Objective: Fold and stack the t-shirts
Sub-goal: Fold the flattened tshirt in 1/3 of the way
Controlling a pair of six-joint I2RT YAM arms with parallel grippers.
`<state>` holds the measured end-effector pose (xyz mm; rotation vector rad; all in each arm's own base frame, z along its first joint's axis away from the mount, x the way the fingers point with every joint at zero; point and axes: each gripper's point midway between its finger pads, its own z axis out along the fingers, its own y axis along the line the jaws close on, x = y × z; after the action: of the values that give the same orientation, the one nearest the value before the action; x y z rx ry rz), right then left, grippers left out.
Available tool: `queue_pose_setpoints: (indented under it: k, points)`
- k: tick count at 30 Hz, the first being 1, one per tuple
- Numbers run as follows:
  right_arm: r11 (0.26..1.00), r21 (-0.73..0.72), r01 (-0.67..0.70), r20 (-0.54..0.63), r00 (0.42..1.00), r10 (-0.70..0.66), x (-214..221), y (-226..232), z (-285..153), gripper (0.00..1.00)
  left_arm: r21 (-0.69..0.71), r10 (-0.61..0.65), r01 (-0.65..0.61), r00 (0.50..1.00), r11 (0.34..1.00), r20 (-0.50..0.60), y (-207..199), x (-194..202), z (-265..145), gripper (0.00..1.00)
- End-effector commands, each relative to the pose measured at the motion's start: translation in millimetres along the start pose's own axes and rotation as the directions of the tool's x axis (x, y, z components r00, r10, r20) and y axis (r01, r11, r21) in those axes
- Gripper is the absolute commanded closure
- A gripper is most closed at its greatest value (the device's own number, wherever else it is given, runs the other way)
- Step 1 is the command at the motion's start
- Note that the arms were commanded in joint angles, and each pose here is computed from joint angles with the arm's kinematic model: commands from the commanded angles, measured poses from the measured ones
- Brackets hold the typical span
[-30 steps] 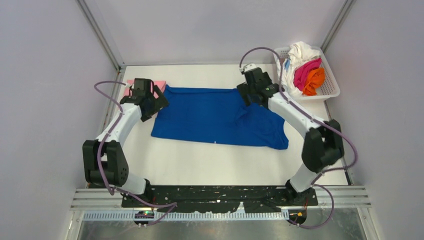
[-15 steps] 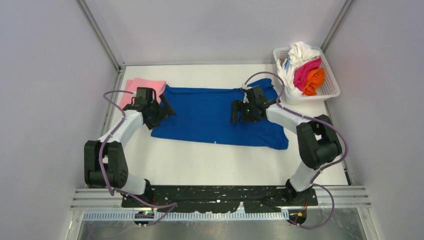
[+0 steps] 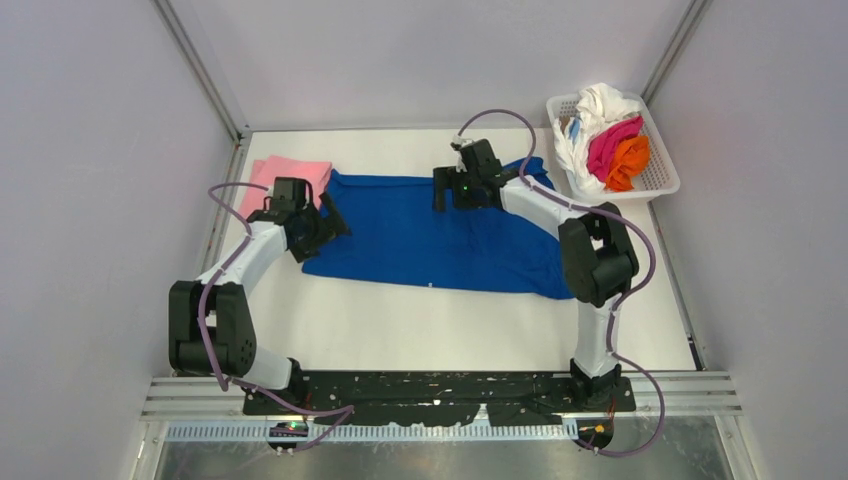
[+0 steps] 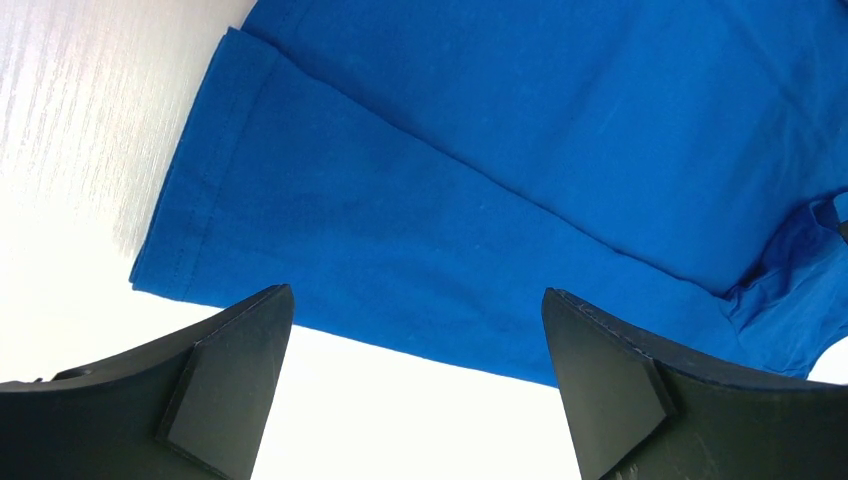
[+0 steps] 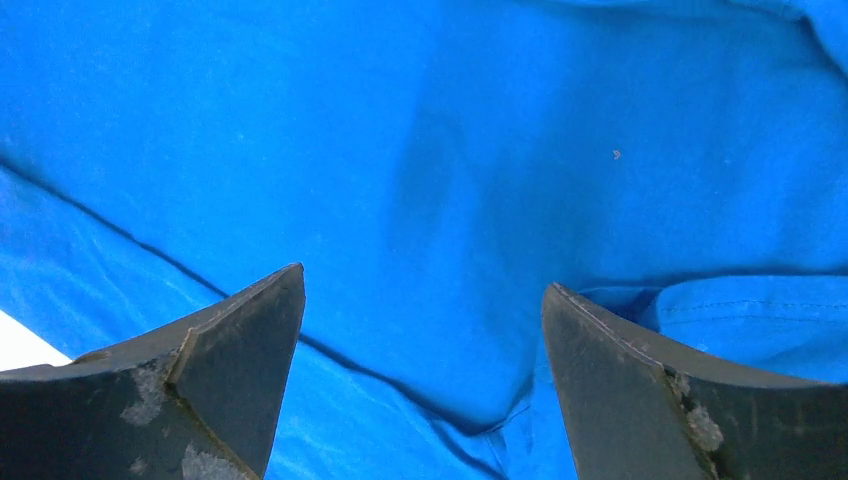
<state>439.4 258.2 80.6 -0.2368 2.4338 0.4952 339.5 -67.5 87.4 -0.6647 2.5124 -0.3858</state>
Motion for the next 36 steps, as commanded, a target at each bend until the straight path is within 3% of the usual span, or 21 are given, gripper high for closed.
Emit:
queue_pose_setpoints:
  k: [1,6,9,19,24,28,36]
  points:
    - [0.990,0.130,0.053,0.072,0.995,-0.063,-24,-4,-21,0.04,0.054,0.027,-0.030,0.998,0.998,0.061,-18,-23,-12,0.00]
    - [0.970,0.243,0.014,0.086,0.996,-0.036,-1,-31,-55,0.05,0.132,0.027,-0.032,0.999,0.991,0.035,-43,-28,4,0.00]
    - [0.966,0.258,-0.024,0.059,0.998,0.009,36,-46,-66,0.05,0.145,0.026,-0.025,1.000,0.989,-0.006,-49,-23,19,0.00]
    - [0.968,0.244,-0.061,-0.007,0.998,0.064,124,-67,-78,0.05,0.061,0.021,-0.011,0.986,0.998,-0.165,-18,29,57,0.00]
    - [0.967,0.246,-0.062,-0.111,0.990,0.092,159,-72,-73,0.05,0.024,0.025,-0.020,0.982,0.999,-0.188,-2,51,52,0.00]
    - [0.945,0.324,-0.032,-0.231,0.966,0.112,203,-88,-99,0.05,-0.012,0.046,-0.050,0.977,0.999,-0.209,9,72,42,0.01]
    - [0.954,0.299,-0.017,-0.345,0.930,0.125,257,-74,-150,0.05,-0.099,0.070,-0.098,0.964,0.990,-0.257,45,126,13,0.00]
